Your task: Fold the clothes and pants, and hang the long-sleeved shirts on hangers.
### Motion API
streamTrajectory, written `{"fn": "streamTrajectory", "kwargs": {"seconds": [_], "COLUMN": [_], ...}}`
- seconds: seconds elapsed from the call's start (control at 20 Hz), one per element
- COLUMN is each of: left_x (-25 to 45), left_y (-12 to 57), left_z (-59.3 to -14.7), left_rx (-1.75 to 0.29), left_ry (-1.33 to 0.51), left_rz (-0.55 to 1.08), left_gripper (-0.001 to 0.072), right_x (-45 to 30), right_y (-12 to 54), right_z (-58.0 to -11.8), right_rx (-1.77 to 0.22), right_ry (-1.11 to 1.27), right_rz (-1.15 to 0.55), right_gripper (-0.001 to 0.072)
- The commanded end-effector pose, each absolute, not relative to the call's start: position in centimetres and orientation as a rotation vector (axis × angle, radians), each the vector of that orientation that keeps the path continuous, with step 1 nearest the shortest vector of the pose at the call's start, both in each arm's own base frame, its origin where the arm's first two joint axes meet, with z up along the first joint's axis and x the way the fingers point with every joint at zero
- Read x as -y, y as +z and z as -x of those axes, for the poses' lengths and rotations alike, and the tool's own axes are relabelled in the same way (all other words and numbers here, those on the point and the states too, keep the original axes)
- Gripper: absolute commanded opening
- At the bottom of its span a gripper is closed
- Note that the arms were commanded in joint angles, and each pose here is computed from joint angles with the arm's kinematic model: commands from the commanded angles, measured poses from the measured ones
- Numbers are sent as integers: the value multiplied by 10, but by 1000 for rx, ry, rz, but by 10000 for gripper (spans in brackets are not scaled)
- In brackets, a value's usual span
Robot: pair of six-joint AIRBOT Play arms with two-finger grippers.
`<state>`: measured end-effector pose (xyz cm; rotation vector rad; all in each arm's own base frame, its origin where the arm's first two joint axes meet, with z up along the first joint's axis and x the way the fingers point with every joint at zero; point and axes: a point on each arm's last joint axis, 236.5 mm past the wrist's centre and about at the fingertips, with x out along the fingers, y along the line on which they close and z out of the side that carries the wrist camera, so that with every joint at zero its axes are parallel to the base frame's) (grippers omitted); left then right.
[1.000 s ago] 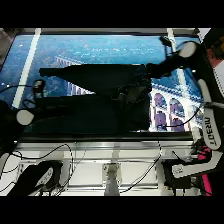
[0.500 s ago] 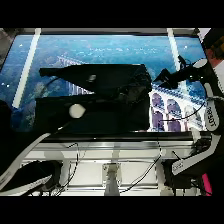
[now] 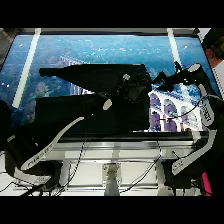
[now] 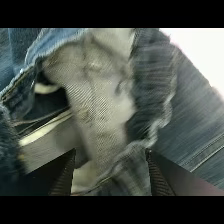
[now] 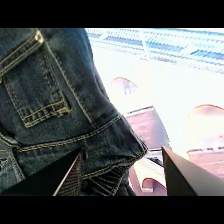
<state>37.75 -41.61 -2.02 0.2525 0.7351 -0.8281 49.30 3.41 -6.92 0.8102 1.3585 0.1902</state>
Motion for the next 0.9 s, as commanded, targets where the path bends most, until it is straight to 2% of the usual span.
{"fn": "streamTrajectory", "kwargs": {"seconds": [0.0,0.35,0.45,0.5,0.55,0.85], "left_x": [399,395,397,398,401,413], "left_y": [-39,-58,-63,-63,-61,-52], "left_z": [-383,-367,-363,-362,-362,-364], "left_rx": [-706,-721,-726,-725,-712,-651], "left_ry": [-855,-940,-948,-951,-954,-961], "left_rz": [-543,-729,-735,-737,-740,-726], "left_gripper": [498,491,381,147,22,17], "right_x": [-38,-41,-41,-47,-54,-85], "right_y": [-69,-76,-76,-74,-73,-63], "right_z": [-495,-488,-488,-486,-481,-481], "right_rx": [-1352,-1388,-1389,-1398,-1421,-1424], "right_ry": [196,192,191,208,229,302], "right_rz": [-820,-759,-756,-766,-774,-808], "right_gripper": [570,569,569,569,569,568]}}
